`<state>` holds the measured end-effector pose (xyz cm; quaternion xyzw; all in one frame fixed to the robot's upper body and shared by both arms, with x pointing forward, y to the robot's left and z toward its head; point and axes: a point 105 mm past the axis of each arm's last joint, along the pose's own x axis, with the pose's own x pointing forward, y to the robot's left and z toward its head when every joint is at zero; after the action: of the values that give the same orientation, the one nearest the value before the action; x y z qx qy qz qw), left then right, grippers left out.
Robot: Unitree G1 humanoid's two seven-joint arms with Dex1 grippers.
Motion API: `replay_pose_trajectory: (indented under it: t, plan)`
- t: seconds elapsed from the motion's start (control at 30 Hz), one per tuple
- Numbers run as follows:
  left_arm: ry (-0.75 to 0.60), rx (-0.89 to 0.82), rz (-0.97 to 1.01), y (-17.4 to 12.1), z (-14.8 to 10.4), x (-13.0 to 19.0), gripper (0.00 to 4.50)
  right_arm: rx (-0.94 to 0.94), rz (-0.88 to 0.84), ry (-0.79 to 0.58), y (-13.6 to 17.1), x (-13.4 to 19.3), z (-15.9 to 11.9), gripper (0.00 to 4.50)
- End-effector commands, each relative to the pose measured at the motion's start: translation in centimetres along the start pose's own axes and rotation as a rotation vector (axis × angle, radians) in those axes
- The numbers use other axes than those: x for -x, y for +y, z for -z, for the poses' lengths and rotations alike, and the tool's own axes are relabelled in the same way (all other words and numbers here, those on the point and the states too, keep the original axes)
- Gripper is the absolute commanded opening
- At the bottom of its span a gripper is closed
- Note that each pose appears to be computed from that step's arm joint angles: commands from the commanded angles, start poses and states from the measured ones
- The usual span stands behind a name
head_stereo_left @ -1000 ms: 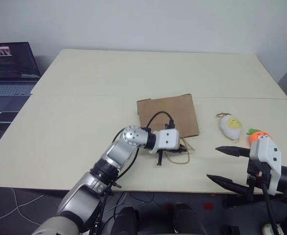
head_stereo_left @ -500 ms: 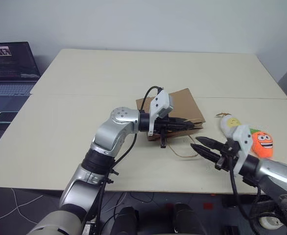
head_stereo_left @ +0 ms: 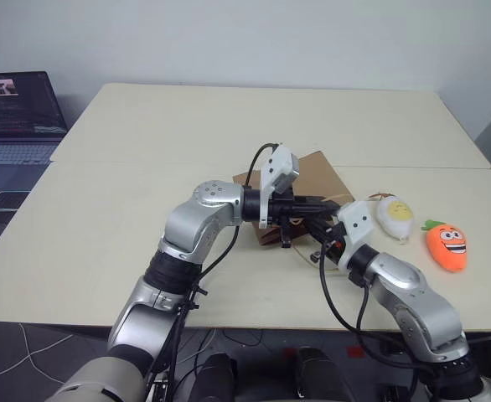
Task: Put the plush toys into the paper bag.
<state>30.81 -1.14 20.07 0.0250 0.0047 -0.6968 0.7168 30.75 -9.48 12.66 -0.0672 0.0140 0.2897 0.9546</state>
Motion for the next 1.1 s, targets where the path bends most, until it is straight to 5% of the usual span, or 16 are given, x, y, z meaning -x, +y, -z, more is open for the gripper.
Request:
replay_pose_trajectory:
  t: [0.03,0.6,1.1]
  plan:
    - [-0.072,-0.020,0.013,-0.1,-2.2,0.0,0.00,0.035,0.042,-0.034,-0.2,-0.8,-0.2,0.04]
    - [-0.109,0.008,-0.066,1.8,-4.5,1.5,0.00,-0.030,0.186,0.027,-0.8,-4.6,4.5,0.04]
    - [-0.172,-0.408,-0.207,3.1,-13.3,2.5,0.00,-0.077,0.175,0.110,0.7,-5.1,6.5,0.04]
